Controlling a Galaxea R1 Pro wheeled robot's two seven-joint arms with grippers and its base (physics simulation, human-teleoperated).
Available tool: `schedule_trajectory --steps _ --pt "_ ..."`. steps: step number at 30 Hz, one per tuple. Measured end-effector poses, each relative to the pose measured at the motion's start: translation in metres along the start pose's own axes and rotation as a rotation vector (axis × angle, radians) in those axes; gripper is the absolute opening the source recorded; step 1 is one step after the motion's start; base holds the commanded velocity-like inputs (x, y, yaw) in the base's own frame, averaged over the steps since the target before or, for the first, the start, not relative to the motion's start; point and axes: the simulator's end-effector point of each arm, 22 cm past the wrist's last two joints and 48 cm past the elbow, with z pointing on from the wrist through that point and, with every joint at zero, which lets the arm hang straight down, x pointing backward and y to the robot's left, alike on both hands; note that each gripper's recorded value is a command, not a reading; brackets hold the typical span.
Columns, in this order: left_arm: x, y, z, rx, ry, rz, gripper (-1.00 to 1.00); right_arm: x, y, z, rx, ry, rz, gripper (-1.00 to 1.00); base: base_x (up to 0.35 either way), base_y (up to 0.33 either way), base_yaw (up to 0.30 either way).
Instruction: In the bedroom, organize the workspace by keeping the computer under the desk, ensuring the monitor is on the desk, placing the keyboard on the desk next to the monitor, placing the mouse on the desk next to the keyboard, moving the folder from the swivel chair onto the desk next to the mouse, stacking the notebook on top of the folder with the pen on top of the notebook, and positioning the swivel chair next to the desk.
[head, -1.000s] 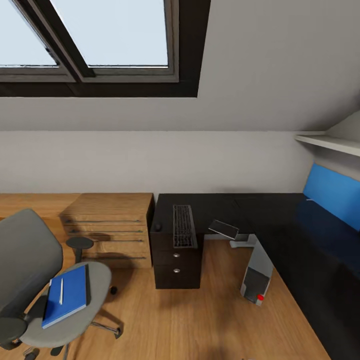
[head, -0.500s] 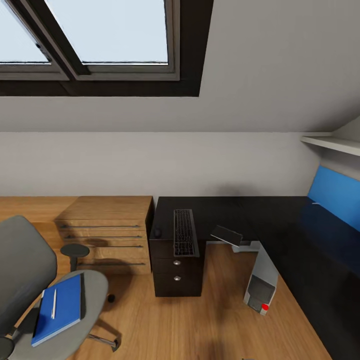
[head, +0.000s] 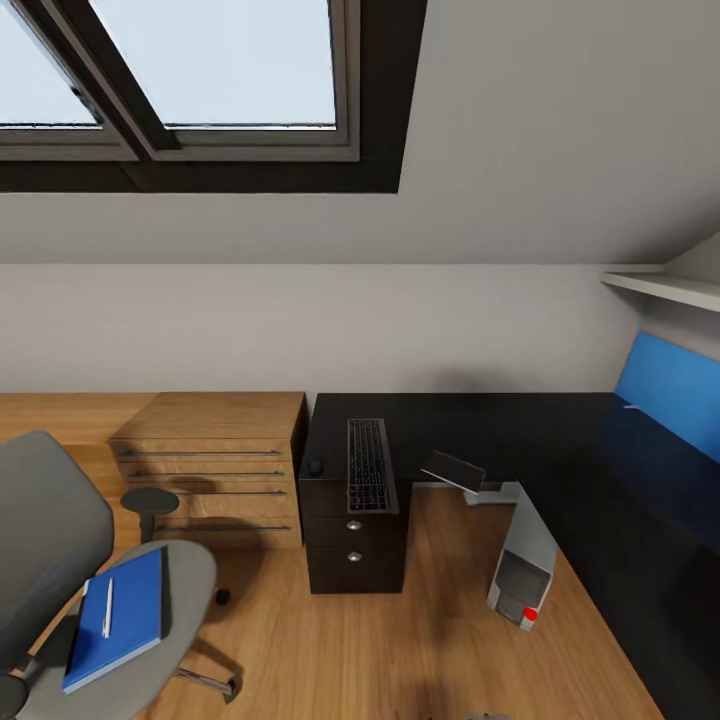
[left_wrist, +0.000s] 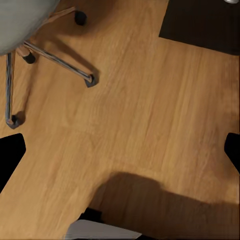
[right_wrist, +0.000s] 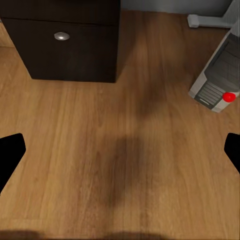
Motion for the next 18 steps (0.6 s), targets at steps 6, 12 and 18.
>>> schedule_trajectory --steps 6,12,18 --pt "-0.044 -0.033 -0.007 0.064 -0.019 -0.026 1.00 -0.062 -0.012 0.022 0.053 -0.111 0.089 1.00 0.000 0.000 0.000" --pt "-0.116 -0.038 -0.033 0.094 0.056 -0.070 1.00 -0.143 -0.019 0.056 0.073 -0.094 0.285 1.00 0.000 0.000 0.000" --pt "-0.181 -0.057 -0.038 0.182 0.070 -0.194 1.00 -0.264 -0.003 0.062 -0.102 -0.193 0.790 1.00 0.000 0.000 0.000"
